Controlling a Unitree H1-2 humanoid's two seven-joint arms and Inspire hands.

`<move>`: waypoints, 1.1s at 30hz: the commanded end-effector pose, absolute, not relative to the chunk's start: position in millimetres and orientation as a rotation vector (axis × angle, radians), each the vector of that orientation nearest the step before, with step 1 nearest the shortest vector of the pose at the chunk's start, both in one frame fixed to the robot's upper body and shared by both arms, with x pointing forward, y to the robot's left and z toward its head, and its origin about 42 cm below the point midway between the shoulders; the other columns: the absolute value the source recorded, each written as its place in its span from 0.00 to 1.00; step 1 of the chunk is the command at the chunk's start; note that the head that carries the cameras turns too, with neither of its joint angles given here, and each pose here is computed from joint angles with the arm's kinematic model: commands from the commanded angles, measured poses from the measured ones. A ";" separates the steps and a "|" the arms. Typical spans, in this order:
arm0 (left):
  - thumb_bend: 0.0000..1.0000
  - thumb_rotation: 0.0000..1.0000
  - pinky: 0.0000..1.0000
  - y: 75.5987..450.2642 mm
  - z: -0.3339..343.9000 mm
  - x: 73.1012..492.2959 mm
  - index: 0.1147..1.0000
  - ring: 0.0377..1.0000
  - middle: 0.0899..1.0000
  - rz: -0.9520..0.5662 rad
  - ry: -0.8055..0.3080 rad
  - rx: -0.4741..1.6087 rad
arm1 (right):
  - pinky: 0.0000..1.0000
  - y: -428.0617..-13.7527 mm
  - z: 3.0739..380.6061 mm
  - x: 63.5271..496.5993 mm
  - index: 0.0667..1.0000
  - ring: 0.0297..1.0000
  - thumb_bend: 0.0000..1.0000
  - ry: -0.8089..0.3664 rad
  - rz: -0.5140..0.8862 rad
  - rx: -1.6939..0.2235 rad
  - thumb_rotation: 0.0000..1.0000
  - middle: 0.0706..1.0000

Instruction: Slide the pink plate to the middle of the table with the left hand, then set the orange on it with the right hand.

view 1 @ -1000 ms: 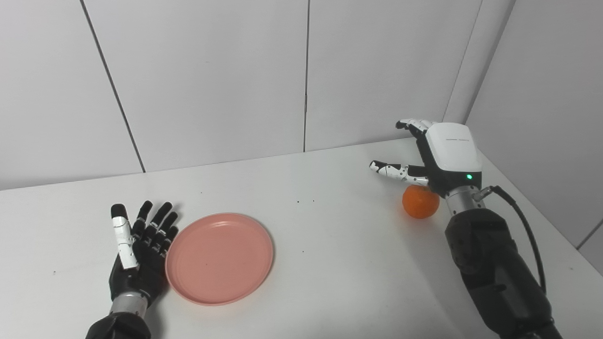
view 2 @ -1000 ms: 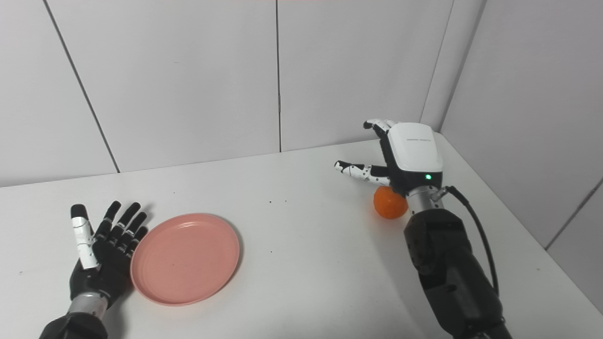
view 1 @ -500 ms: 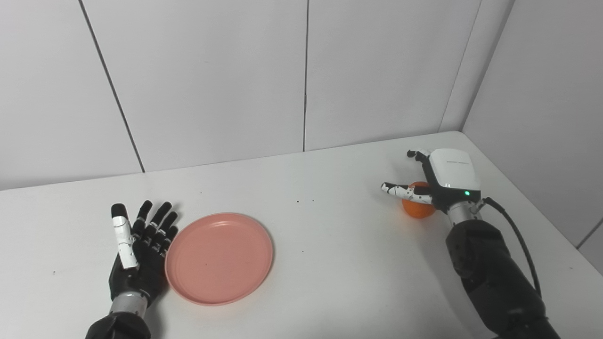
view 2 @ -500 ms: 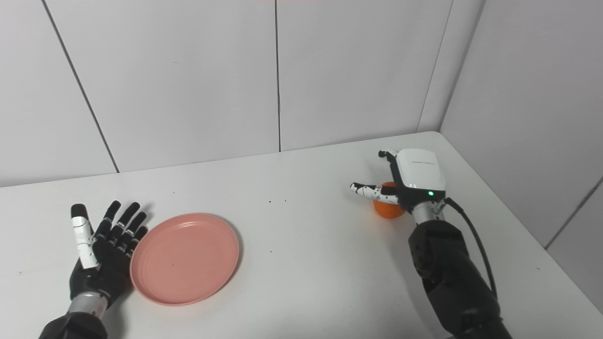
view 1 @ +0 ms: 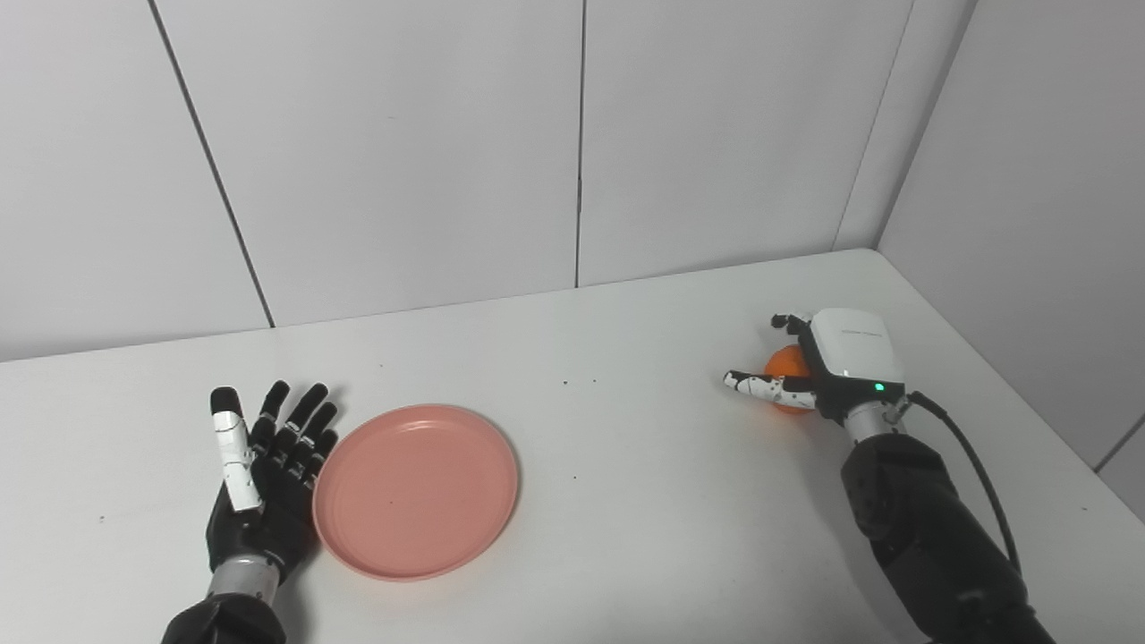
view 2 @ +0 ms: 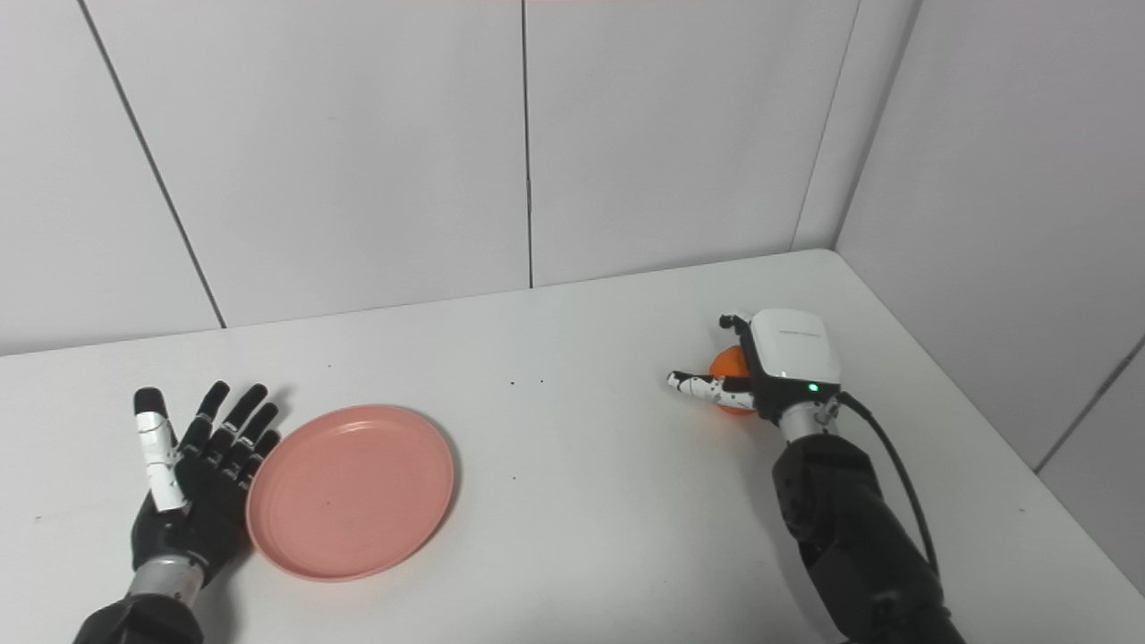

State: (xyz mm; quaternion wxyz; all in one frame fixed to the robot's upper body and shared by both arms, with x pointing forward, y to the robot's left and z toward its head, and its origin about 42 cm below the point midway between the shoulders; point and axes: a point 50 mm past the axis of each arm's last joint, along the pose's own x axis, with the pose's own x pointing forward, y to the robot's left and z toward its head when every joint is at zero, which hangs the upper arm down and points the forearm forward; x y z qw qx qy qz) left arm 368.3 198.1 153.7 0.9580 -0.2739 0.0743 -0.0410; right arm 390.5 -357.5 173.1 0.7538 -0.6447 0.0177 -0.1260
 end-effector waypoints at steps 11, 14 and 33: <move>0.92 0.87 1.00 196.9 141.9 364.3 0.95 0.90 0.84 -0.072 0.217 -0.544 | 0.54 -365.9 181.2 393.6 0.67 0.58 0.86 0.030 -0.316 -1.453 0.86 0.66; 0.93 0.87 1.00 196.6 142.2 364.2 0.95 0.89 0.83 -0.075 0.216 -0.537 | 0.48 -366.0 178.1 392.1 0.65 0.54 0.86 0.046 -0.307 -1.451 0.85 0.63; 0.91 0.89 0.99 196.1 143.2 364.2 0.95 0.87 0.79 -0.074 0.213 -0.532 | 0.11 -376.3 155.3 389.3 0.20 0.14 0.56 0.097 -0.281 -1.434 0.41 0.17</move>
